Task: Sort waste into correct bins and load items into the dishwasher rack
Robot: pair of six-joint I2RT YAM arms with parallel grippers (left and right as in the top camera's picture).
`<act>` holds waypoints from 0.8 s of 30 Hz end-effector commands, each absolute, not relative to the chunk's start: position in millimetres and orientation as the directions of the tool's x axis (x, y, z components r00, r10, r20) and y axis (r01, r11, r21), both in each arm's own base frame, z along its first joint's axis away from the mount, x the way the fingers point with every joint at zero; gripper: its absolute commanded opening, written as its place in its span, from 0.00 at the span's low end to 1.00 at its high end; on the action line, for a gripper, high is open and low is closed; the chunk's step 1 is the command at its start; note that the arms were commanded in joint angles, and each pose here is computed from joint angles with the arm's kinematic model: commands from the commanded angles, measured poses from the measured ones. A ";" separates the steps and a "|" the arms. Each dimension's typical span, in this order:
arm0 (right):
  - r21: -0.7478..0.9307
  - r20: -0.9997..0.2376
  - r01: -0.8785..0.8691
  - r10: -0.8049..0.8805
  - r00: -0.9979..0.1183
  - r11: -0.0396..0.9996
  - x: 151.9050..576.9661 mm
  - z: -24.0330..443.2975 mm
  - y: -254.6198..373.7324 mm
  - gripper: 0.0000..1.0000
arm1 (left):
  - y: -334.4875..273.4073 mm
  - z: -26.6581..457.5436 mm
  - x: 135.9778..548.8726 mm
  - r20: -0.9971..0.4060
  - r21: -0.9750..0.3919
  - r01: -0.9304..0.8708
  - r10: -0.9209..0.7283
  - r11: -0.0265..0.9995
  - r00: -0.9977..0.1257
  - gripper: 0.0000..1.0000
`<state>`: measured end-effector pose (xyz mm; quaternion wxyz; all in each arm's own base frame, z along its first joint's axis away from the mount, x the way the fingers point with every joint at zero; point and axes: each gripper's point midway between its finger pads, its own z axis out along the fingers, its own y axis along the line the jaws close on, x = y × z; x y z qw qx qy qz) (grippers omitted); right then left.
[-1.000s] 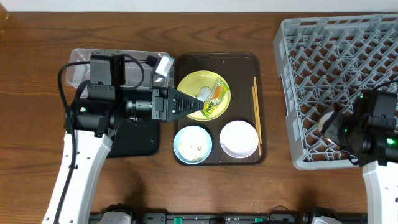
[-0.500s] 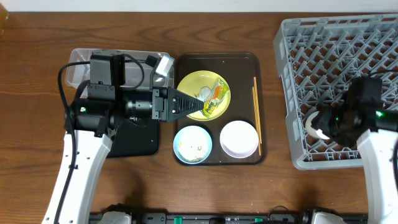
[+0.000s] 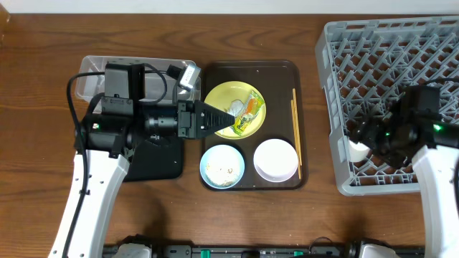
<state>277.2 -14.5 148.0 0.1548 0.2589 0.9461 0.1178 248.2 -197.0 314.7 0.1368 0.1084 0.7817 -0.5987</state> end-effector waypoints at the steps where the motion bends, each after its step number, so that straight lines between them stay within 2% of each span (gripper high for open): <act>1: 0.463 -0.350 0.236 0.421 -0.837 0.854 286.2 195.9 15.5 0.86 | -185.2 283.2 268.6 -0.361 -0.821 0.288 -0.057 0.493 -0.931 0.57; 5: 0.557 -0.458 0.016 0.323 -0.828 0.830 284.6 230.6 43.5 0.89 | -164.6 233.8 277.7 -0.356 -0.621 0.173 -0.078 0.764 -0.931 0.56; 9: 0.587 -0.490 -0.043 0.312 -0.814 0.809 281.5 244.5 52.3 0.90 | -157.2 196.6 277.6 -0.354 -0.410 0.090 -0.067 0.908 -0.933 0.56; 12: 0.616 -0.501 -0.097 0.294 -0.814 0.782 279.7 251.8 61.3 0.91 | -164.2 171.8 274.7 -0.334 -0.291 0.047 -0.055 0.956 -0.941 0.54; 17: 0.643 -0.599 -0.339 0.175 -0.782 0.687 273.0 275.6 87.6 0.91 | -182.6 131.7 269.2 -0.274 -0.156 0.019 -0.025 0.988 -0.961 0.52; 24: 0.644 -0.602 -0.351 0.168 -0.780 0.679 271.7 276.5 89.2 0.91 | -199.7 81.2 257.0 -0.164 -0.051 -0.025 -0.033 0.998 -0.986 0.49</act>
